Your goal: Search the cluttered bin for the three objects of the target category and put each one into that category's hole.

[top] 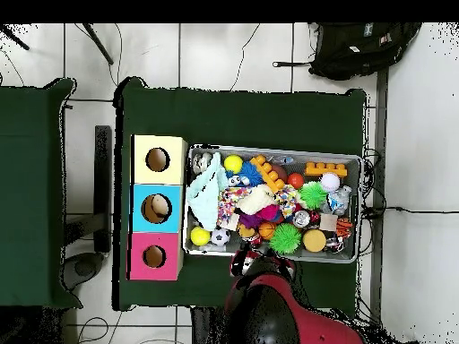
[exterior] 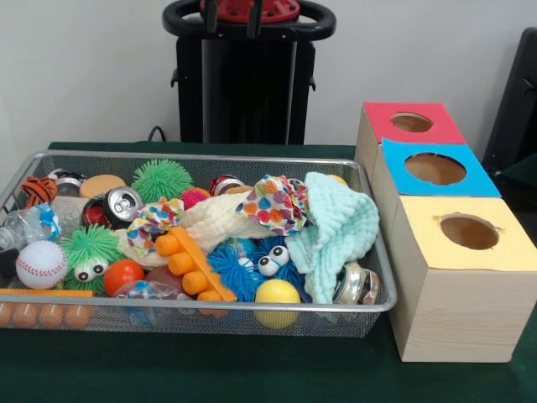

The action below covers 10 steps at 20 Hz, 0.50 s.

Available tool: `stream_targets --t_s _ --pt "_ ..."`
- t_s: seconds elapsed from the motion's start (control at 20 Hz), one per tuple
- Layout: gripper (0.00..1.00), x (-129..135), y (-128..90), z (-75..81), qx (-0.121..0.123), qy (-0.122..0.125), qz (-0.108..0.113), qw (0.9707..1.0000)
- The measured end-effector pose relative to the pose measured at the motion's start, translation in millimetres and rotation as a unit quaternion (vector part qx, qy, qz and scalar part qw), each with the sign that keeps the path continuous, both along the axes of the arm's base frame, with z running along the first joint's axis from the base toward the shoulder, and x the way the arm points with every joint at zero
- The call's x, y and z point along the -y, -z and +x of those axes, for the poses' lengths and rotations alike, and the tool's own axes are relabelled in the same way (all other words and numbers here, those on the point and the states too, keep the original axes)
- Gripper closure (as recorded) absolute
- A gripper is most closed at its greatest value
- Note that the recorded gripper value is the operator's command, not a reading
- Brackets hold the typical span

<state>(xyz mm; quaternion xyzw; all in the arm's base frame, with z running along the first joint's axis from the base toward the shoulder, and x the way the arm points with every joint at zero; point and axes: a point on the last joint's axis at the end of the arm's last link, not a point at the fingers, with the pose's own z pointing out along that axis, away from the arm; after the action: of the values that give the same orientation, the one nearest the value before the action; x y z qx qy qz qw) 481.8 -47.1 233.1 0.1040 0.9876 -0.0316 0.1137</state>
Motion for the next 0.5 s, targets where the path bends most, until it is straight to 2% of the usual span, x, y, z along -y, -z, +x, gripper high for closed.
stream_targets --t_s 0.5 --pt "0.0 -4.1 14.4 -1.3 -0.002 -0.018 -0.003 0.9998"
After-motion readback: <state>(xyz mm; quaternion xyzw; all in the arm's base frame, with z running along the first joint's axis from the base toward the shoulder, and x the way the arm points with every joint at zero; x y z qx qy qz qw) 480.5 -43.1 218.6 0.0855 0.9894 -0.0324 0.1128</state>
